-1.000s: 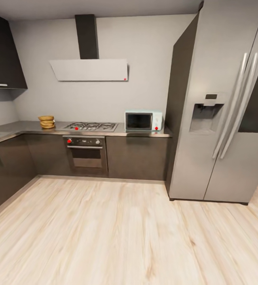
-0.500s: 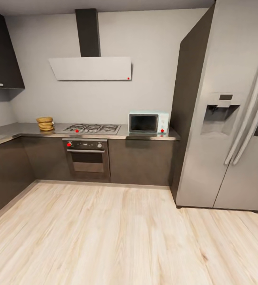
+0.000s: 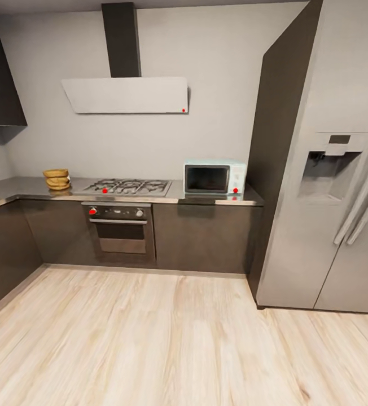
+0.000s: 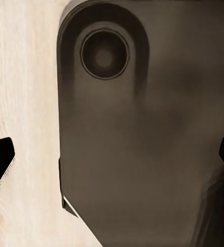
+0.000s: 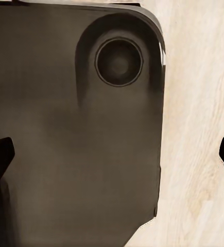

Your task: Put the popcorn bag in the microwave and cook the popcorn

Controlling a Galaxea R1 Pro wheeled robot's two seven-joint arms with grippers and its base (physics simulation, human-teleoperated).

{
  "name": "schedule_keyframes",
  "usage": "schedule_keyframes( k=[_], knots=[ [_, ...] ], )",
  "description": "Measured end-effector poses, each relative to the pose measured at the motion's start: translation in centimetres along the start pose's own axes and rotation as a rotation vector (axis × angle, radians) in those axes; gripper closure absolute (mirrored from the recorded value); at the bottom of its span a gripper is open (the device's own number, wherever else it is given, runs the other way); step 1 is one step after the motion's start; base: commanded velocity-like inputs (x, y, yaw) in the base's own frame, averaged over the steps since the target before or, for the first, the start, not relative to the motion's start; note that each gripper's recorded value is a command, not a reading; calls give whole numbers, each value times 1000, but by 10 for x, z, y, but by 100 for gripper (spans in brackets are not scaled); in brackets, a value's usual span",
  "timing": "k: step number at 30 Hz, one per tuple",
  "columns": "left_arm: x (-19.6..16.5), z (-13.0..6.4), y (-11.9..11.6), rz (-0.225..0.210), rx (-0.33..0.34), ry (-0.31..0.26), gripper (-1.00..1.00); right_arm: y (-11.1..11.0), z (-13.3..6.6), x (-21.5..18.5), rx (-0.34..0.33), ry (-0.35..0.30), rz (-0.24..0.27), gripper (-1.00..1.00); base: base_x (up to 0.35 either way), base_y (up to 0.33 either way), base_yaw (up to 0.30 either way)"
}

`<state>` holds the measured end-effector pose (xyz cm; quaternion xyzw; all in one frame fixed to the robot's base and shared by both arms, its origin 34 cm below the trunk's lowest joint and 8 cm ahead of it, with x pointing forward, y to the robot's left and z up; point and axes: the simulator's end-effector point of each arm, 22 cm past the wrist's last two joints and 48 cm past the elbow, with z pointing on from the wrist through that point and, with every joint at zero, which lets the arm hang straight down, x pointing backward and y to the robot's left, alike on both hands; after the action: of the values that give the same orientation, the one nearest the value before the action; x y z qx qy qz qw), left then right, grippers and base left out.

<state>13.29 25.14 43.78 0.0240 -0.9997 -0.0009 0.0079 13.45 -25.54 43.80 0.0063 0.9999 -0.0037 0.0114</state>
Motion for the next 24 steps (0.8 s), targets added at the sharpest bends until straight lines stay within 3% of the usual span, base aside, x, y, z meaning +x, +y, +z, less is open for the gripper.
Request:
schedule_keyframes(
  k=[5,12,24],
  knots=[
    [0,0,0,0,0,-1,-100,0,0,-3,0,-16,1,-100,333,0,-45],
    [-1,0,0,0,0,-2,-100,0,0,-3,-1,-18,1,-100,332,0,-201],
    [-1,0,0,0,0,-3,-100,-1,0,-3,1,-18,0,-100,332,0,-13]
  ],
)
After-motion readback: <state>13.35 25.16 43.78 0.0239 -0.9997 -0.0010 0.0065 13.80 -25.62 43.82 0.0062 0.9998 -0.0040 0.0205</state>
